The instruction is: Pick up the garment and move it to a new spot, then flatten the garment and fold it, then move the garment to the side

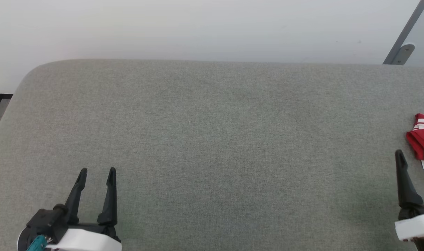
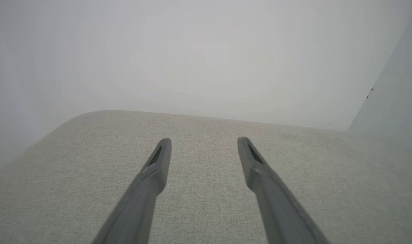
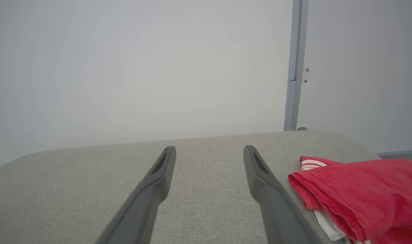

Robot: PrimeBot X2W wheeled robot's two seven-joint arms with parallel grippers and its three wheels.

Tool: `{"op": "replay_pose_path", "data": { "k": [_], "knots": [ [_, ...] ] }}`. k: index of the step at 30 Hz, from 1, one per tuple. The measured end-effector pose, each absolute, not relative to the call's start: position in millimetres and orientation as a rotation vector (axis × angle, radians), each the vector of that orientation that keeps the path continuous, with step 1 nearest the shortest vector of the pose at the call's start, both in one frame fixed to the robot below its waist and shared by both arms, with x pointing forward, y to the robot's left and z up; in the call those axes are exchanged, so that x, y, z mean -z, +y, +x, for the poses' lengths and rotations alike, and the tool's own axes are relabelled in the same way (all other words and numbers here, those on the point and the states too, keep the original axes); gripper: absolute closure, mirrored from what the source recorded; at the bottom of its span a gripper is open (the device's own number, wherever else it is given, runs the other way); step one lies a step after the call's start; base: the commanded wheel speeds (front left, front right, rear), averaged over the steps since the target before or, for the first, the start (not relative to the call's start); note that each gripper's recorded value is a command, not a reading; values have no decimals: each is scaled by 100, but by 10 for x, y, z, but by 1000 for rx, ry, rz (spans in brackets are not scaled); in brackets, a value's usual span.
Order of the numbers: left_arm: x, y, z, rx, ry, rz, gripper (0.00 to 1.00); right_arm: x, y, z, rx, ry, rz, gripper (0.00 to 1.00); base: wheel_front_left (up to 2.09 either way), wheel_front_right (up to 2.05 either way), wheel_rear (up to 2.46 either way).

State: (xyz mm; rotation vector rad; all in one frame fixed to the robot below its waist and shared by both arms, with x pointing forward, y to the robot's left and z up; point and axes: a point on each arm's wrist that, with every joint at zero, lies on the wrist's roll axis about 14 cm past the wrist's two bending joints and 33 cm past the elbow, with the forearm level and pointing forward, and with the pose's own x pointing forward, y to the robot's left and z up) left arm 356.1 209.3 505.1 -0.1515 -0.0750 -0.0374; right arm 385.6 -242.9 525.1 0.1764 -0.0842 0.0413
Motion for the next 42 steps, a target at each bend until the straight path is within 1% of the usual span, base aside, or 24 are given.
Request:
{"op": "replay_pose_path", "data": {
  "k": [7, 37, 38, 42],
  "knots": [
    [-5092, 2105, 3496, 35, -87, -140, 0, -5230, -2463, 3758, -17, -74, 189, 0, 0, 0, 0],
    [-5080, 2117, 3549, 37, -83, -127, 0, -5231, -2415, 3756, -16, -72, 201, 0, 0, 0, 0],
    [-5080, 2118, 3549, 37, -83, -127, 100, -5233, -2417, 3754, -15, -73, 201, 100, 0, 0, 0],
    [-4929, 2083, 3503, 30, -36, -148, 100, -5090, -2374, 3721, -9, -33, 224, 100, 0, 0, 0]
  ]
}}
